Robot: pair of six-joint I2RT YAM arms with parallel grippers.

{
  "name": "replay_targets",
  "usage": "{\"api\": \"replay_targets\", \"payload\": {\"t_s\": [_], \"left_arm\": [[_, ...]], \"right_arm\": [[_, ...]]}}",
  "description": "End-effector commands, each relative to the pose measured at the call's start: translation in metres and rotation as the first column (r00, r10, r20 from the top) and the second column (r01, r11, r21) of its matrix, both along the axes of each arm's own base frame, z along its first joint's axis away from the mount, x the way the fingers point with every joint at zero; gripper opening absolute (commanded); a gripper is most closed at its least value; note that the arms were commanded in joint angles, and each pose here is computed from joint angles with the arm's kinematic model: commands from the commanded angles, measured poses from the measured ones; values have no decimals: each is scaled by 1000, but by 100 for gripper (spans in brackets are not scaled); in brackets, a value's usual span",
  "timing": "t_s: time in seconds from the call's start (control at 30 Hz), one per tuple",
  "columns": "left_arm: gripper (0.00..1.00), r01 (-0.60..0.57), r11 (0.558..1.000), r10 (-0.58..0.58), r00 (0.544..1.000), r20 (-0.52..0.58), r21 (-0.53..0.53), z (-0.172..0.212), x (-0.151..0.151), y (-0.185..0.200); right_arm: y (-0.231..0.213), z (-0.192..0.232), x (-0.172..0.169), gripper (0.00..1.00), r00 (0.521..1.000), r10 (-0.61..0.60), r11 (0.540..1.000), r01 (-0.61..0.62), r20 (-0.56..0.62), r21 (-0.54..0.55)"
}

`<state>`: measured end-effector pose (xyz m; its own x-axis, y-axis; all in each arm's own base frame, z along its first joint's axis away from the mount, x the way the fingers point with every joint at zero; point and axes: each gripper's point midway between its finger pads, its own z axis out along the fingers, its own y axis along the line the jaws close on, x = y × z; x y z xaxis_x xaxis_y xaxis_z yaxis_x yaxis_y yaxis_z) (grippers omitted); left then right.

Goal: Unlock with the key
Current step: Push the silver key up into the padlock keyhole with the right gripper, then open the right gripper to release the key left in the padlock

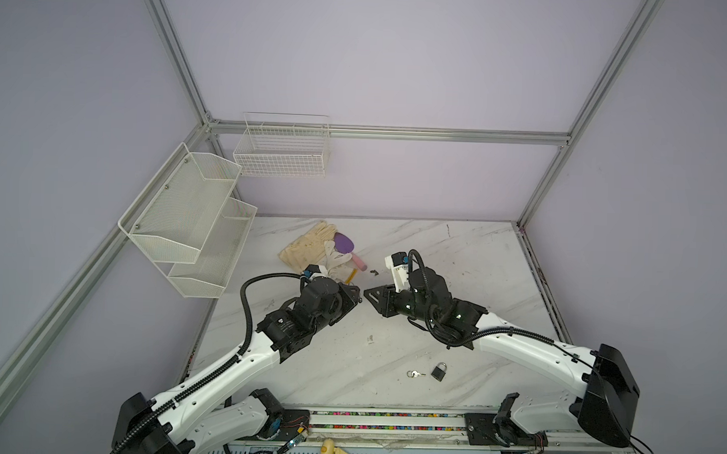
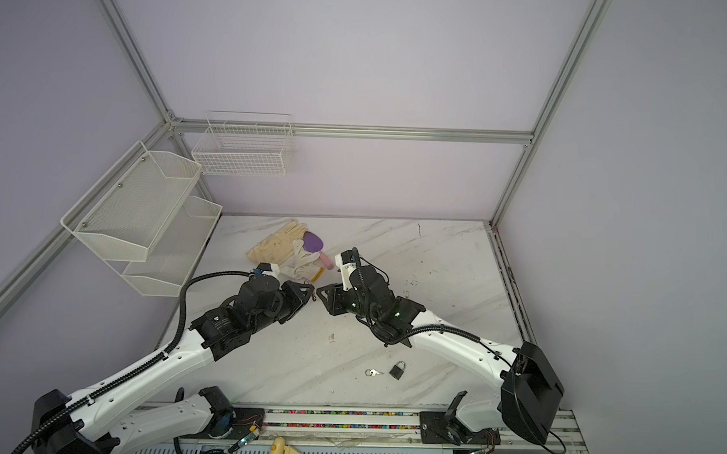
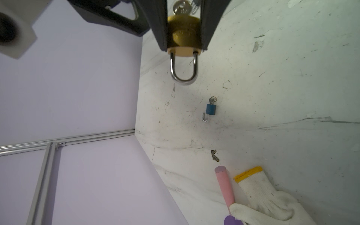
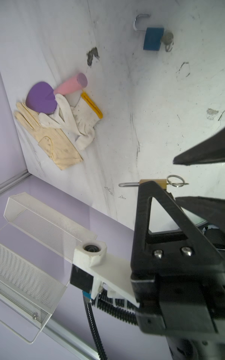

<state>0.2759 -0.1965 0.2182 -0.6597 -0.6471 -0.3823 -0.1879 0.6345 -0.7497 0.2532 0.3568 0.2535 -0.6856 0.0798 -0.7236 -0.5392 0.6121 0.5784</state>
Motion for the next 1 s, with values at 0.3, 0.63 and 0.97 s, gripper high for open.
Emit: {"api": "replay_targets", "payload": {"t_s": [0.3, 0.63, 0.97], "left_arm": [[0, 275, 832, -450, 843, 295, 481, 20, -14, 0], [0, 247, 666, -650, 655, 385, 704, 3, -12, -9], [0, 220, 658, -687, 566, 455, 720, 13, -16, -17]], "right_arm": [[-19, -8, 20, 60, 999, -8, 978, -2, -48, -206], [-12, -7, 24, 68, 997, 33, 936, -57, -77, -347], [6, -15, 34, 70, 997, 4, 889, -37, -74, -457]]}}
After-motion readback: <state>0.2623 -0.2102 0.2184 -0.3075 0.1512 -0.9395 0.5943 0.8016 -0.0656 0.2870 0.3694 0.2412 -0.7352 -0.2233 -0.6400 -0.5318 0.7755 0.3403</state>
